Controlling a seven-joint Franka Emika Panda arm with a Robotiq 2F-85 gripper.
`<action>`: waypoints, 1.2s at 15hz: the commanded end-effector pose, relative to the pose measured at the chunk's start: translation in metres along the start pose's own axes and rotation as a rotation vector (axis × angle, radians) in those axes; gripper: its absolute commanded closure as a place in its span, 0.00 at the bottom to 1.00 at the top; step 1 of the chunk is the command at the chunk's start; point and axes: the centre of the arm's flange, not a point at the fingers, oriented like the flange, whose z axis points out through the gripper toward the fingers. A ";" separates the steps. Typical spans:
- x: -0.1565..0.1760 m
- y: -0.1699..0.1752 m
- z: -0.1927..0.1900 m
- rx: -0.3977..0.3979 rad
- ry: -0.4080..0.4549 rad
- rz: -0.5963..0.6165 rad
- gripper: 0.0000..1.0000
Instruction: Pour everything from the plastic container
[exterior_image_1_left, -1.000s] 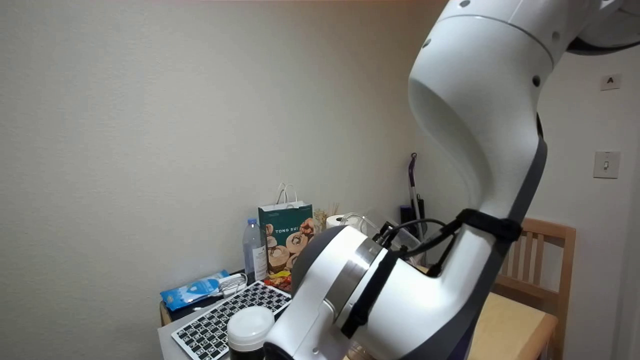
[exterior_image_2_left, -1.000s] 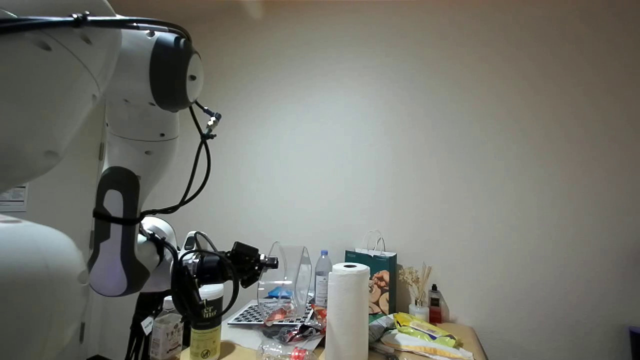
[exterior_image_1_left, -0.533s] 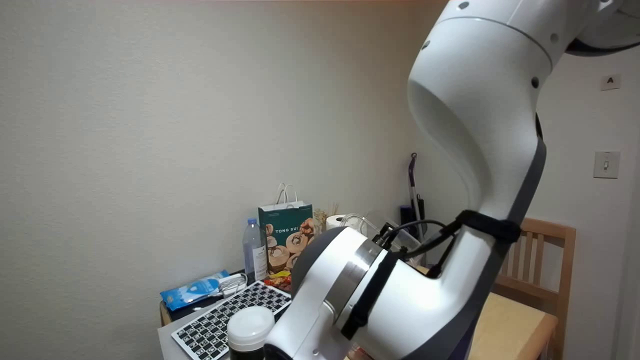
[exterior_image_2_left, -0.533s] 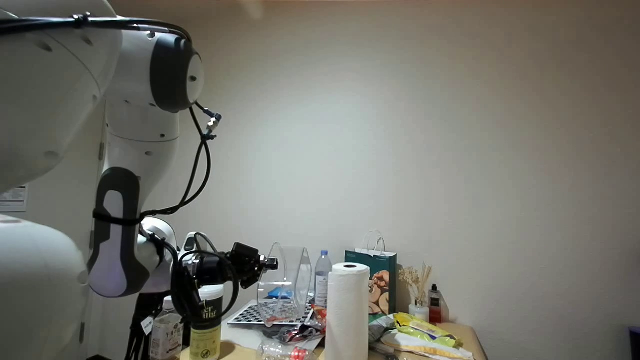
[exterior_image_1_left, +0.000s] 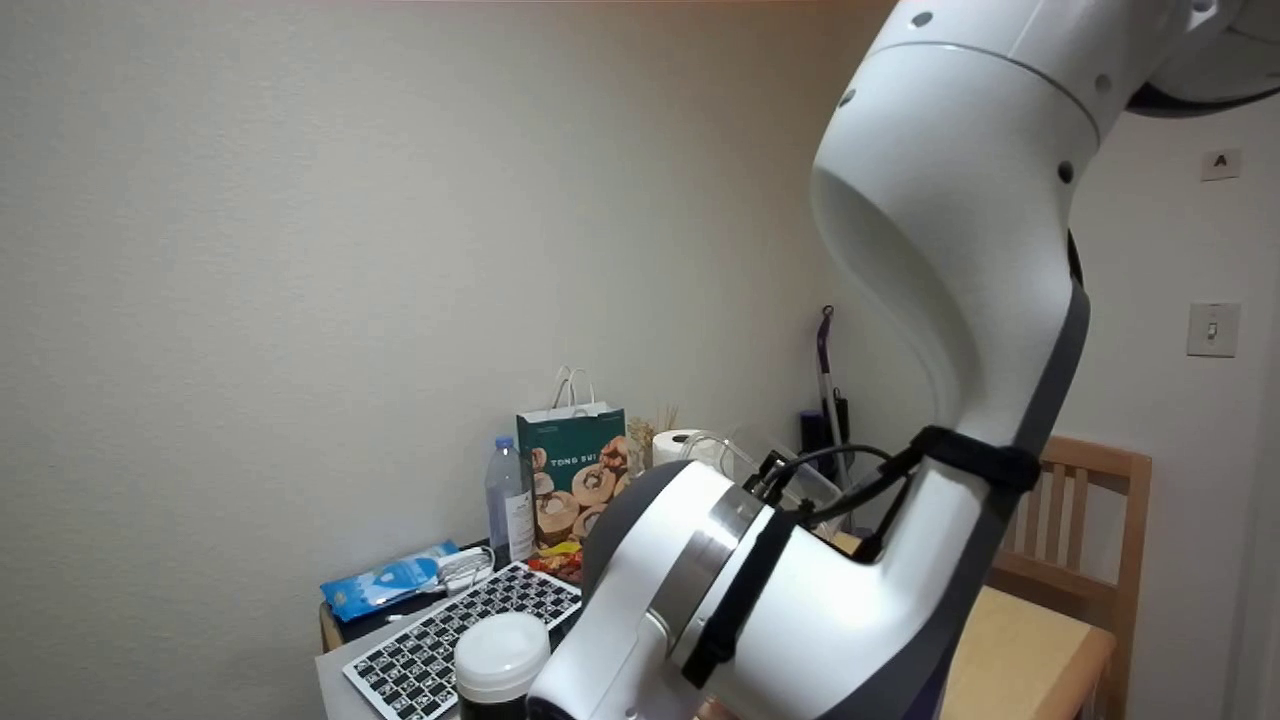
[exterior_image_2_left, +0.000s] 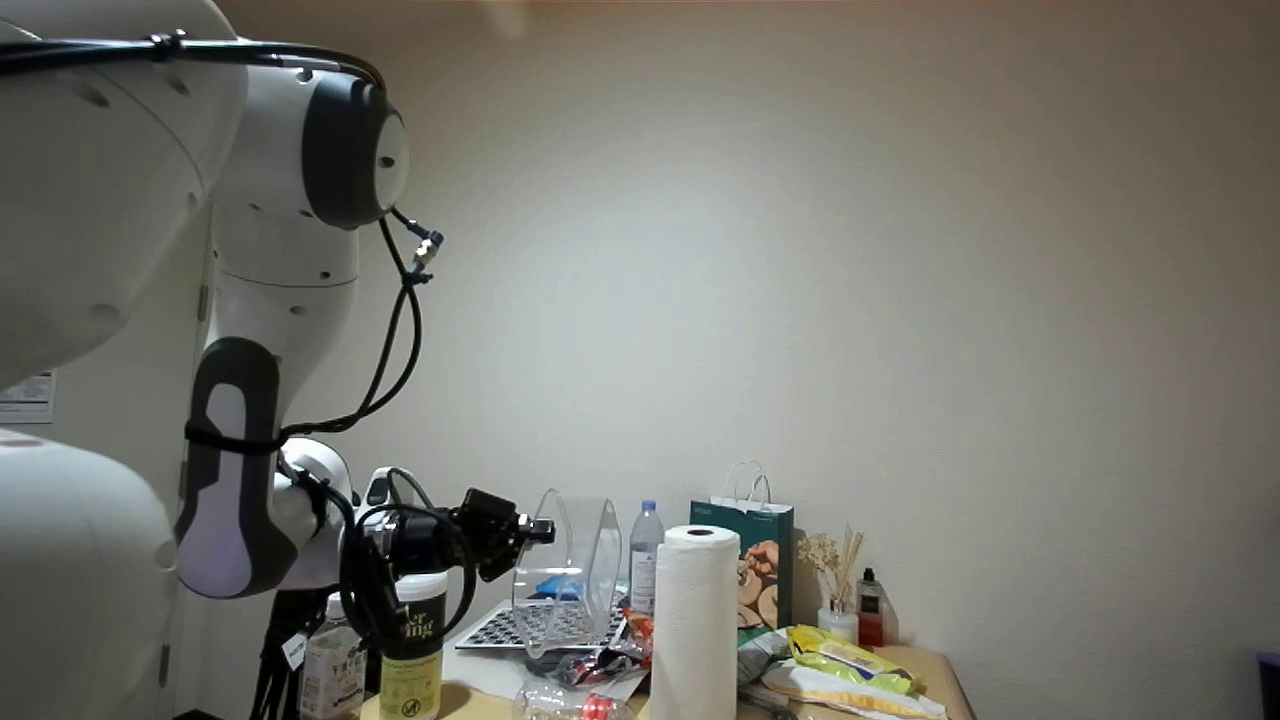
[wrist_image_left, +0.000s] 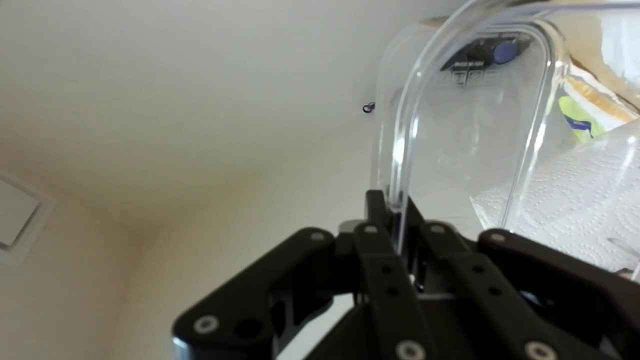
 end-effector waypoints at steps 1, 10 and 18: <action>-0.001 0.003 0.000 0.001 -0.006 0.000 0.98; 0.042 0.019 0.015 0.220 -0.203 -0.203 0.98; 0.109 0.073 0.064 0.448 -0.414 -0.328 0.98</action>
